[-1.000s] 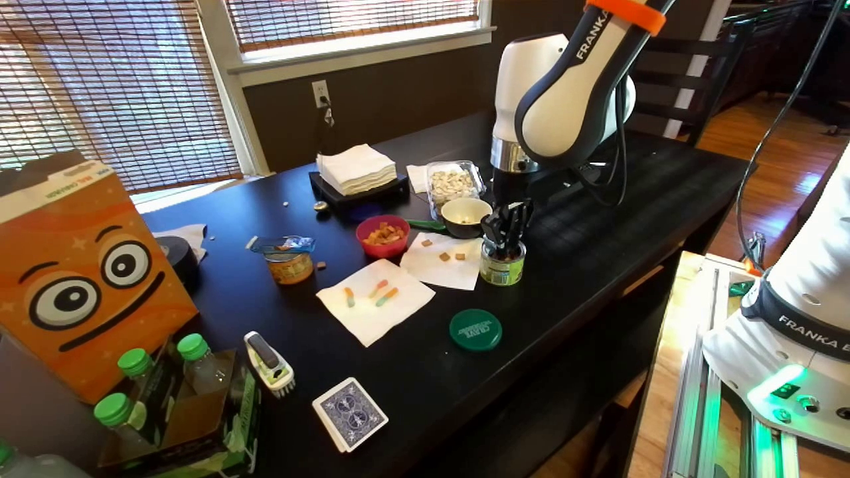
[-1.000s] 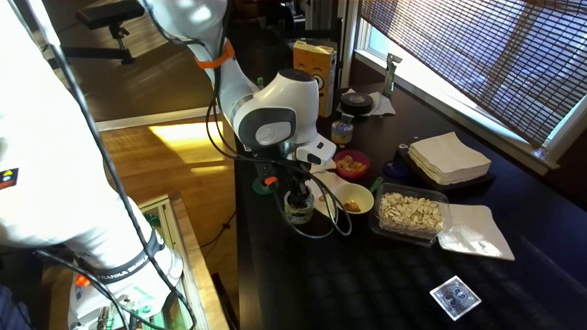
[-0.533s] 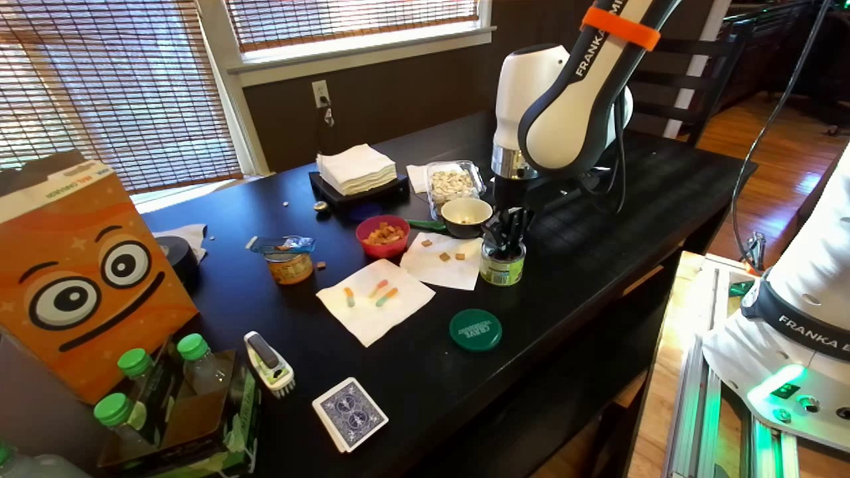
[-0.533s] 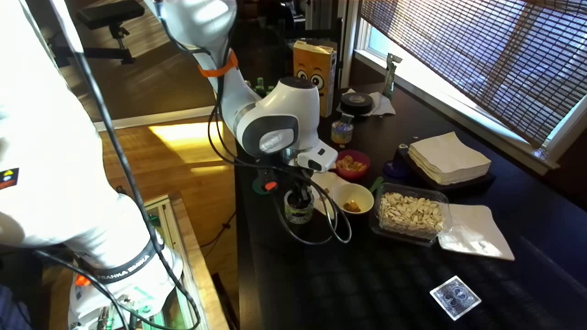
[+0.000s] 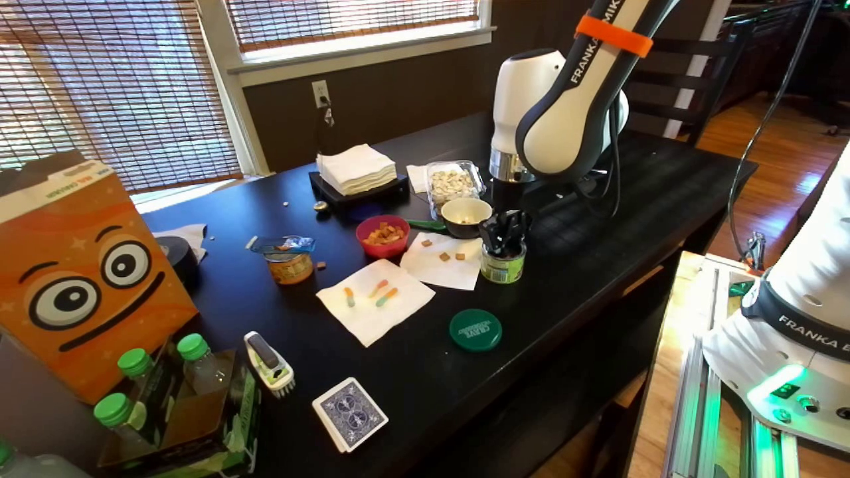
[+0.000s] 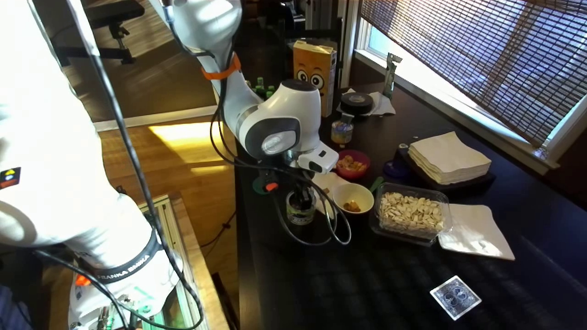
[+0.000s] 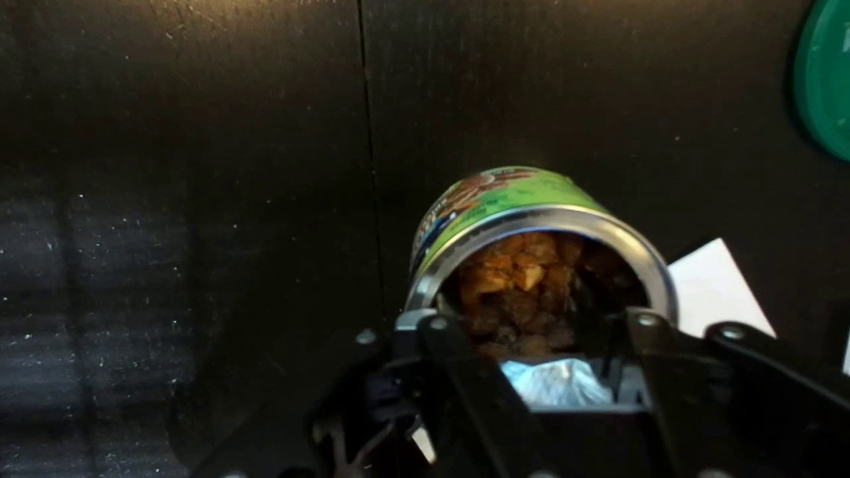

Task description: Take some objects out of the yellow can and put them in the bowl.

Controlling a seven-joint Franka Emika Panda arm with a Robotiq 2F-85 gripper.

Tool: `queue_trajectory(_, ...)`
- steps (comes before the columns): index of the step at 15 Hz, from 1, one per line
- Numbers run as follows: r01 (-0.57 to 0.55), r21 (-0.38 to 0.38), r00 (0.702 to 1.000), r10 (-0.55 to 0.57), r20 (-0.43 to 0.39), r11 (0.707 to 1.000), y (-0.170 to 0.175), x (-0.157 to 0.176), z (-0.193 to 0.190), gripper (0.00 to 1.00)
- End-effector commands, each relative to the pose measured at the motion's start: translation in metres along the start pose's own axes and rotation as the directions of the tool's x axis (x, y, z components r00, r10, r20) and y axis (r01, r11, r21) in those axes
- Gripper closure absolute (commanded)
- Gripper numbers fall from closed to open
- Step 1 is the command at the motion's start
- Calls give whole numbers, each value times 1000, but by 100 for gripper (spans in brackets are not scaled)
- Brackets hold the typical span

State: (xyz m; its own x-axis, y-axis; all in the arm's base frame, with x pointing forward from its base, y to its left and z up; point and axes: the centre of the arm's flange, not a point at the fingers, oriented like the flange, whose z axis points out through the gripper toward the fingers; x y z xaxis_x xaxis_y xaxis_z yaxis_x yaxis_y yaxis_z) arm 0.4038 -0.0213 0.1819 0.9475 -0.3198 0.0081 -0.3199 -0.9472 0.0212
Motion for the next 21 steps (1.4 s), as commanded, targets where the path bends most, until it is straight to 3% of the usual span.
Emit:
queue_trajectory(1, -6, -10, 1000, 6, -4, 1000, -6, 6, 10, 65)
queue_trajectory(5, -5, -14, 1000, 5, 10, 1000, -7, 6, 16, 81)
queue_trajectory(6, -3, -11, 1000, 4, 12, 1000, -8, 6, 17, 77)
queue_trajectory(10, -3, -11, 1000, 3, 16, 1000, -8, 8, 19, 76)
queue_trajectory(11, -2, -11, 1000, 2, 18, 1000, -8, 8, 20, 80)
queue_trajectory(12, -3, -9, 1000, 3, 18, 1000, -8, 8, 20, 93)
queue_trajectory(15, -4, -10, 1000, 4, 16, 1000, -8, 8, 18, 100)
queue_trajectory(21, -7, -1, 1000, 7, 11, 1000, -7, 7, 10, 98)
